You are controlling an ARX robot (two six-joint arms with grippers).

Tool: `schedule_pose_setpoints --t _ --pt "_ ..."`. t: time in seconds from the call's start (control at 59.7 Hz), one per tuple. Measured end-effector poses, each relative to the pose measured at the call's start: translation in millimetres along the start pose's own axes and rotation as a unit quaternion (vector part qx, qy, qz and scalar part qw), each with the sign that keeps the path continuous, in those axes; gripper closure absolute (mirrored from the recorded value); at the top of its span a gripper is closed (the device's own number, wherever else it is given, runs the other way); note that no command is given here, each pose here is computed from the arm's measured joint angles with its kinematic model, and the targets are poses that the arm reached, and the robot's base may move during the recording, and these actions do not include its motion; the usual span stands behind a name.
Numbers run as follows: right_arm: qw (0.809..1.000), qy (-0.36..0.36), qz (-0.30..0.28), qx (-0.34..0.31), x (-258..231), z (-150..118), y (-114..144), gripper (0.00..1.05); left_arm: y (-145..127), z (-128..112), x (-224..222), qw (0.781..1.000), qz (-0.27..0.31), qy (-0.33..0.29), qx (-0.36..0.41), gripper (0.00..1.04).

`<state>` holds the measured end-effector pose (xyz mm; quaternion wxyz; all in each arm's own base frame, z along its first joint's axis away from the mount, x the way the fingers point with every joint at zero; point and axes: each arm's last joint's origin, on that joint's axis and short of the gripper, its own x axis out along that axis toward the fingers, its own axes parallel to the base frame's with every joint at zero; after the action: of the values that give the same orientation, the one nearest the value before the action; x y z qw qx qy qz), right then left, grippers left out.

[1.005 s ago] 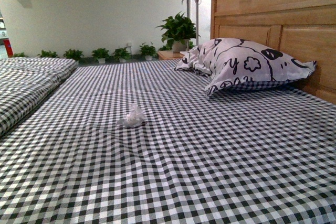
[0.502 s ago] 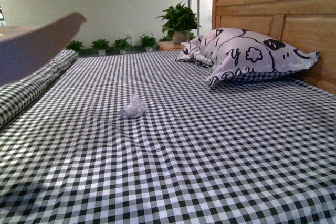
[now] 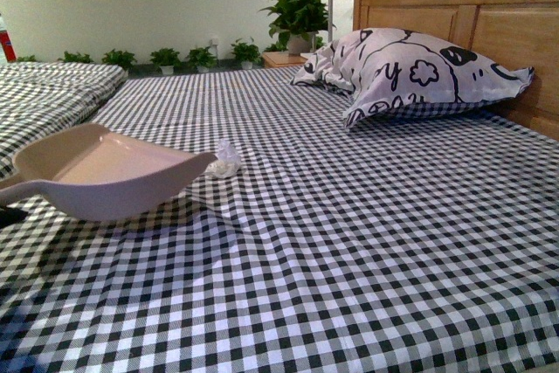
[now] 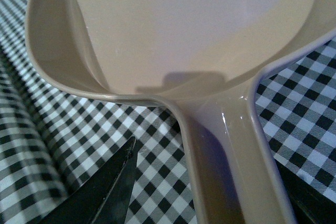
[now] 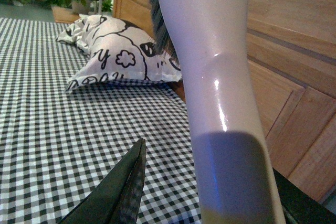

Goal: Clean up trash

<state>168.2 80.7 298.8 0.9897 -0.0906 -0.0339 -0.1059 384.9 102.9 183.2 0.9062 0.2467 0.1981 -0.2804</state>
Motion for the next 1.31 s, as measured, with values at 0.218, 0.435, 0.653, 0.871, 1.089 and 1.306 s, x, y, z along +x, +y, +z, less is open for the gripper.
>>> schedule_pose_setpoints --t 0.218,0.435,0.653,0.871,1.089,1.306 --pt "1.0 0.0 0.0 0.0 0.0 0.1 -0.1 0.57 22.2 -10.4 20.3 0.998 -0.05 0.043 0.004 0.44" --pt "1.0 0.0 0.0 0.0 0.0 0.1 -0.1 0.57 44.9 -5.2 28.1 0.997 -0.061 0.051 0.023 0.44" --pt "1.0 0.0 0.0 0.0 0.0 0.1 -0.1 0.57 58.5 7.9 37.8 0.994 -0.086 0.058 0.045 0.44" --pt "1.0 0.0 0.0 0.0 0.0 0.1 -0.1 0.57 52.7 9.8 49.9 0.99 -0.114 0.059 0.053 0.44" --pt "1.0 0.0 0.0 0.0 0.0 0.1 -0.1 0.57 43.9 3.6 58.0 0.985 -0.148 0.07 0.051 0.44" --pt "1.0 0.0 0.0 0.0 0.0 0.1 -0.1 0.57 44.5 3.8 60.1 0.983 -0.154 0.083 0.059 0.44"
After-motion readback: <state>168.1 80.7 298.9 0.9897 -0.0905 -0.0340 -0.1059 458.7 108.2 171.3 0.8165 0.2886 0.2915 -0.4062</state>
